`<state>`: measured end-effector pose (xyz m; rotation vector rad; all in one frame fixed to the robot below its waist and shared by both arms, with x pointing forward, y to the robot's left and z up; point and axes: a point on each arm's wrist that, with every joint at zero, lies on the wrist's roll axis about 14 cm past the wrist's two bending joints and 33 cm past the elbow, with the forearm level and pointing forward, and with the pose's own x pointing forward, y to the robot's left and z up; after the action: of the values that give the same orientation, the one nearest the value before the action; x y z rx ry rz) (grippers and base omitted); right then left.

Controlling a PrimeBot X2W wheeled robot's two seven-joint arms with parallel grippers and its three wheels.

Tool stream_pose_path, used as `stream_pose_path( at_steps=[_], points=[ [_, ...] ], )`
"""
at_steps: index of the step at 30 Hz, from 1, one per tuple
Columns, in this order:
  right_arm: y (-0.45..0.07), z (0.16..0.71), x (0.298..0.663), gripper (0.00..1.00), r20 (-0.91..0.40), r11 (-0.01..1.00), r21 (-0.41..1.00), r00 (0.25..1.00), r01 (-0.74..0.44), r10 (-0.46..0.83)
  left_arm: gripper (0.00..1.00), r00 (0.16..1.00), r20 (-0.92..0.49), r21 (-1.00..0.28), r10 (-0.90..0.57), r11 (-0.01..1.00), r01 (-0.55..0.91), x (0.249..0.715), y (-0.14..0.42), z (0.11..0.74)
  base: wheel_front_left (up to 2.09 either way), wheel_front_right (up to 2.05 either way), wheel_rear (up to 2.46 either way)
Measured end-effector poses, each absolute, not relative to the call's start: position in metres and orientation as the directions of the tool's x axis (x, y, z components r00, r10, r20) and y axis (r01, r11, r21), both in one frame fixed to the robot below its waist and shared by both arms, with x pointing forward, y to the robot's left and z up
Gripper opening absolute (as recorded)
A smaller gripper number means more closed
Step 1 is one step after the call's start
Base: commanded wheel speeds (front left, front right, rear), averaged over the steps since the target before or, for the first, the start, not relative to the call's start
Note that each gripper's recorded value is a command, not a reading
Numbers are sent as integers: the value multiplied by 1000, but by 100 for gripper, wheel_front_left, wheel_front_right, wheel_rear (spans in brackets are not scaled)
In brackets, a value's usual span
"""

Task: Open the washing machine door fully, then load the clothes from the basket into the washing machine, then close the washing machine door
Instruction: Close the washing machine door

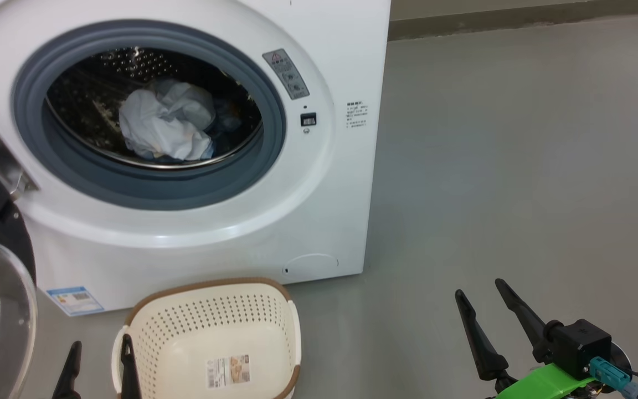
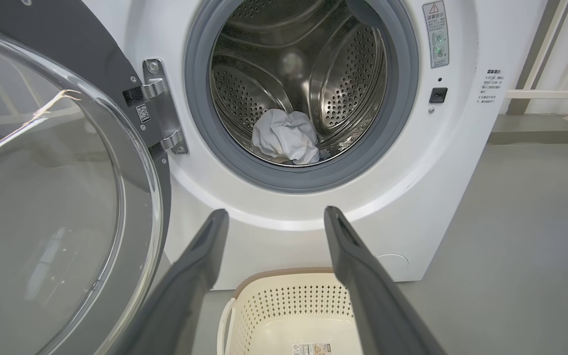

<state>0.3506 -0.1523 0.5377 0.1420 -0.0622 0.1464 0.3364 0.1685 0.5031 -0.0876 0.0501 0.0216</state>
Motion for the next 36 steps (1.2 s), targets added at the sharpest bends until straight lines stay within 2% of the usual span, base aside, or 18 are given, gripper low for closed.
stream_pose_path(
  at_steps=[12, 36],
  points=[
    [-151, 535, 353, 100, 65, 979, 137, 987, -152, 144, 100, 998, -63, -89, 16, 996, -21, 335, 169, 499, -134, 134, 0],
    [-150, 532, 356, 100, 56, 978, 139, 987, -156, 150, 100, 997, -70, -87, 23, 996, -29, 336, 171, 497, -4, 4, 0]
  ],
)
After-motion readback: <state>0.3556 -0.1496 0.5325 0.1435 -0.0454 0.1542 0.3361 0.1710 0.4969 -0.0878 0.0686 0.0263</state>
